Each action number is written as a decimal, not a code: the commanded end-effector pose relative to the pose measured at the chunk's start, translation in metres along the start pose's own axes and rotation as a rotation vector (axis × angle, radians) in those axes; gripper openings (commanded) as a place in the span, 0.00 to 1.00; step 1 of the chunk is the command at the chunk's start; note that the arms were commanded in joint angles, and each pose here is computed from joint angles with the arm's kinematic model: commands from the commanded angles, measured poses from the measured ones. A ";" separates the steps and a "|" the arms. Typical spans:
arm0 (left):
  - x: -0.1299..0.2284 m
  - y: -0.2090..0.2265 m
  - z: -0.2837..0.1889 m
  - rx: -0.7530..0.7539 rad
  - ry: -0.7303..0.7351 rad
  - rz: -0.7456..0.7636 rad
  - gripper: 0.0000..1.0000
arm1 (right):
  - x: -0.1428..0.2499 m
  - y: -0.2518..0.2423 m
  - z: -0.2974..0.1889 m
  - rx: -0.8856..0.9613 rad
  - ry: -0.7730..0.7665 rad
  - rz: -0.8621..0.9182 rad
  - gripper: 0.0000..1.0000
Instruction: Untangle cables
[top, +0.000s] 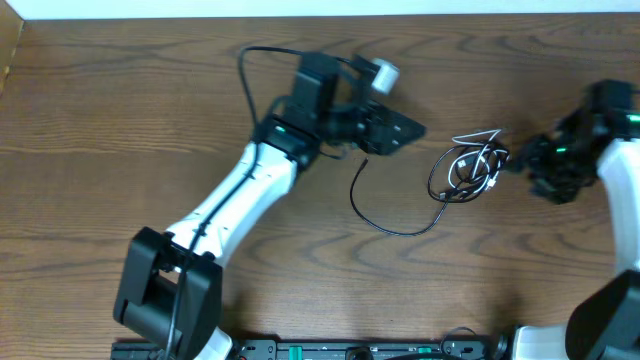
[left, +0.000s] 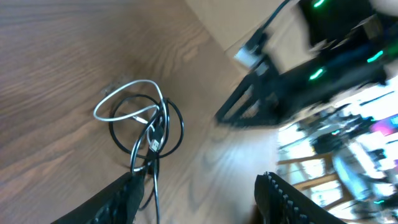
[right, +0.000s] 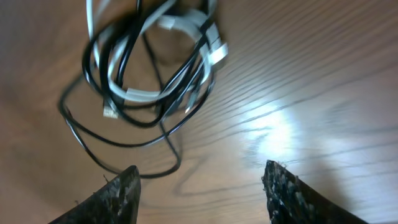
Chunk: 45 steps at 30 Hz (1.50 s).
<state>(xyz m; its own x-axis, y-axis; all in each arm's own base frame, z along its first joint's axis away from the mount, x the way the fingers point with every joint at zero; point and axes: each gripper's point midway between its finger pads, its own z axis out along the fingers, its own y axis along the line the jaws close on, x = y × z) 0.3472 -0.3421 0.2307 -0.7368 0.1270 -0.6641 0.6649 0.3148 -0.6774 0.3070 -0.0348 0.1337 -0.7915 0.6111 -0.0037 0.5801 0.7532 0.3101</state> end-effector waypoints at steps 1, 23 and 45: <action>0.009 0.015 0.027 -0.140 -0.001 0.122 0.62 | -0.020 -0.012 -0.041 -0.012 -0.122 -0.011 0.62; 0.058 0.022 0.186 -0.257 0.178 0.333 0.60 | -0.012 -0.027 -0.053 -0.003 -0.104 -0.015 0.63; 0.073 0.080 0.119 -0.490 0.349 0.171 0.07 | -0.002 0.004 -0.053 -0.162 -0.065 -0.175 0.61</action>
<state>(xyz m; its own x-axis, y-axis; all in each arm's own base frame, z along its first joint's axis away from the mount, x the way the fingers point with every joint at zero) 0.3423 -0.4381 0.0325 -0.6734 0.5451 -0.4994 0.7169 0.6465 -0.2611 0.2918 -0.0653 0.1726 -0.8084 0.5816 -0.0905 0.5196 0.7774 0.3544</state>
